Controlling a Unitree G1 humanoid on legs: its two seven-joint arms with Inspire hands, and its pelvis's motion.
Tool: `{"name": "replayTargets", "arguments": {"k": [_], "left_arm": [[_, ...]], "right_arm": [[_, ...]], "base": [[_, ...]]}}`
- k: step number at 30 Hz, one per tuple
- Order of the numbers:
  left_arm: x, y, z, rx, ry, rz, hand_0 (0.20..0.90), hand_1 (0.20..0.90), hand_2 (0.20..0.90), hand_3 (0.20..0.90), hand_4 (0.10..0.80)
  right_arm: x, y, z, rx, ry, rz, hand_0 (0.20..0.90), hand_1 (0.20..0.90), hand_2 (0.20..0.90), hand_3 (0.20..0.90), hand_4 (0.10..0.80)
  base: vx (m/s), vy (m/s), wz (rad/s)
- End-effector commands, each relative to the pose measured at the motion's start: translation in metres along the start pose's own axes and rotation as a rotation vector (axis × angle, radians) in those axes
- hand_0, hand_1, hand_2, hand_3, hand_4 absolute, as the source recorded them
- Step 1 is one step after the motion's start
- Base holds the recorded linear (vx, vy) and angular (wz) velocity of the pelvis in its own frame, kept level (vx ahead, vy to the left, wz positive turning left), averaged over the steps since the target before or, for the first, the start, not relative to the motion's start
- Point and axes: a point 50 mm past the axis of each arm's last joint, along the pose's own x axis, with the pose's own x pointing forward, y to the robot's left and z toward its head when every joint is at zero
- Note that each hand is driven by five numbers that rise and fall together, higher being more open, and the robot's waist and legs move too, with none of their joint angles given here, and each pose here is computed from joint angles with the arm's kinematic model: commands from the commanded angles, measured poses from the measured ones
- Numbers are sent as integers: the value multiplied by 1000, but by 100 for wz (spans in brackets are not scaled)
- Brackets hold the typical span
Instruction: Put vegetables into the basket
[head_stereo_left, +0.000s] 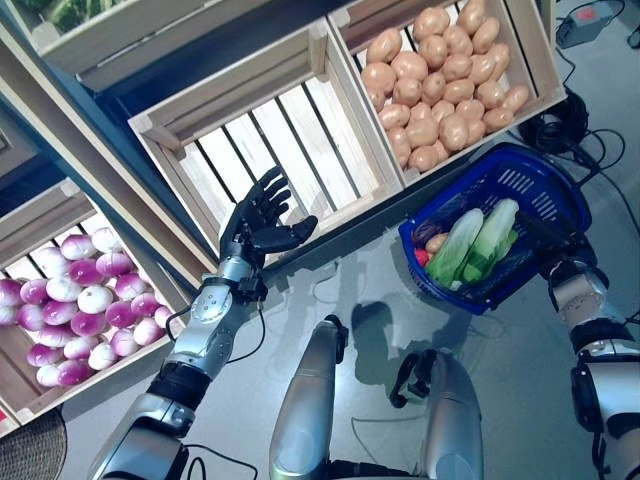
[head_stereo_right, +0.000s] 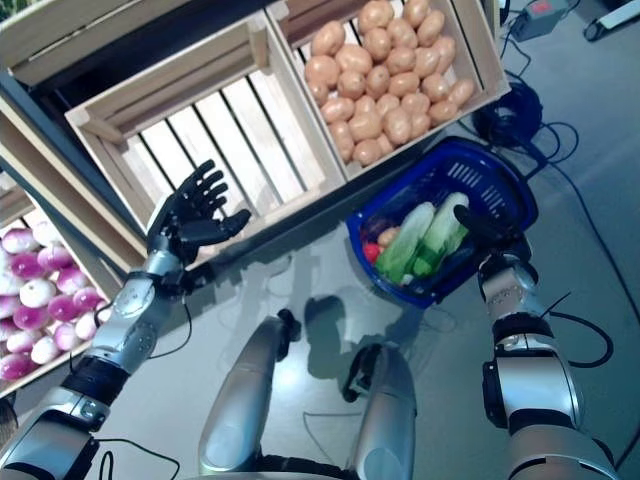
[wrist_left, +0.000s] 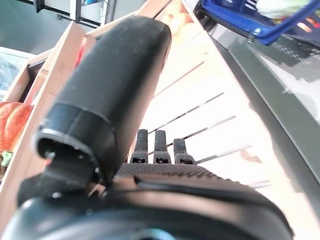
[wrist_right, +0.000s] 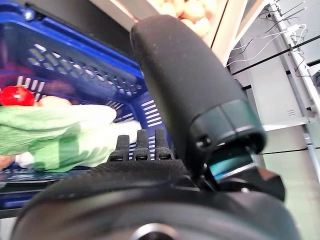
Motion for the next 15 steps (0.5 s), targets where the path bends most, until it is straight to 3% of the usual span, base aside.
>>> {"name": "replayTargets", "arguments": {"k": [1,7,15], "left_arm": [[-2,5,42,5,-205,-38,900,900,900,900,800],[-8,8,23,15,-124,-34,900,900,900,900,800],[-31,12,-31,116,88,-12,900,900,900,900,800]], "right_arm": [[-3,-9,31,4,-119,48,900,900,900,900,800],[-6,-14,-3,-19,-37,59,900,900,900,900,800],[-25,-15,-61,-98,6,113,900,900,900,900,800]], "base": [[162,21,1],[112,27,-4],[154,21,-2]]}}
